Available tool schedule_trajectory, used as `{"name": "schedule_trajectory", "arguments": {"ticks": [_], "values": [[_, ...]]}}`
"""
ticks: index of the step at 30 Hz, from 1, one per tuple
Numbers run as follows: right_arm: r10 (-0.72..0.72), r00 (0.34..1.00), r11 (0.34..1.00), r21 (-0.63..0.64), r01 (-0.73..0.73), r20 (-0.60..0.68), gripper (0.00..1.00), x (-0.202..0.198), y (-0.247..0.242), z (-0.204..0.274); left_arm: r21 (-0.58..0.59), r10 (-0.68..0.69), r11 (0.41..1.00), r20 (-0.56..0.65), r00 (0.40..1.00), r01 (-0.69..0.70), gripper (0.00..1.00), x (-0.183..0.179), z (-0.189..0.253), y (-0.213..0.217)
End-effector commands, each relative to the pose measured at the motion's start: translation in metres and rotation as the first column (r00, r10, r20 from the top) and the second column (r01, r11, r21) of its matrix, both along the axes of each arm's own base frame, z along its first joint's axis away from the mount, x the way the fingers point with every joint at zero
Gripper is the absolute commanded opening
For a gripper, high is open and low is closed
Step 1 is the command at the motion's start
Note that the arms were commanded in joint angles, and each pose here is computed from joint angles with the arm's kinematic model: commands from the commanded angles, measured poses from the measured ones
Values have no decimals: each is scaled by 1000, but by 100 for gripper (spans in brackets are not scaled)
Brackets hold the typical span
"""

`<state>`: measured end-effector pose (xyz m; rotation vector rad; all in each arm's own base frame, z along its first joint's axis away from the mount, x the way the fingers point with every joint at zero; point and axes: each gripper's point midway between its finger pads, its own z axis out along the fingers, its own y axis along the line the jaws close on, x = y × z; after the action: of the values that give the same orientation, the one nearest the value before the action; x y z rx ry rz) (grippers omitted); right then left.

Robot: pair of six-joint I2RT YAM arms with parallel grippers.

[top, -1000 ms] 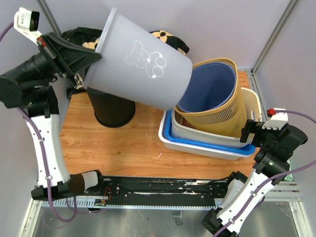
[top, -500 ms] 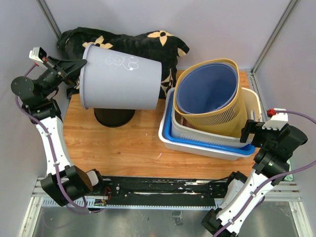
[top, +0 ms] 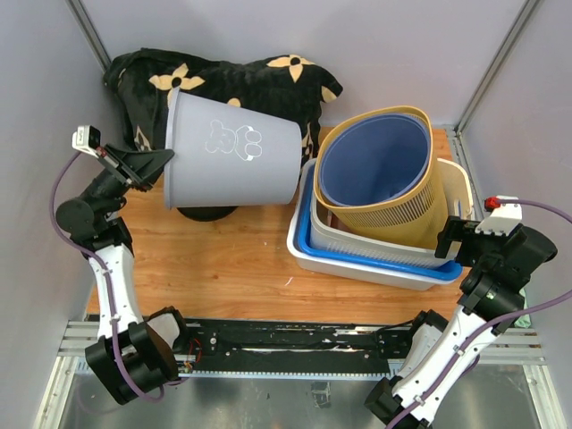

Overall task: Turn the large container upside down
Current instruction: Turn the container upside down at the center of the board.

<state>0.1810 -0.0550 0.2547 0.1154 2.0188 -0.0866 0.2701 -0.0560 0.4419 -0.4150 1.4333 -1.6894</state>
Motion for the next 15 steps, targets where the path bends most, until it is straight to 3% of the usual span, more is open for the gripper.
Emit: {"name": "schedule_trajectory", "arguments": {"ticks": [1,5,15], "values": [[-27,1000,1000,8,27,-3,96,1,-6,0,-212,-170,974,-433,885,83,0,25,-127,10],[-28,1000,1000,12,28,0,96,2,-6,2,-256,-178,965,-472,863,59,0,20,-161,11],[-38,999,999,4,38,3,96,0,-7,1,-214,-218,969,-505,835,123,0,9,-203,12]]}}
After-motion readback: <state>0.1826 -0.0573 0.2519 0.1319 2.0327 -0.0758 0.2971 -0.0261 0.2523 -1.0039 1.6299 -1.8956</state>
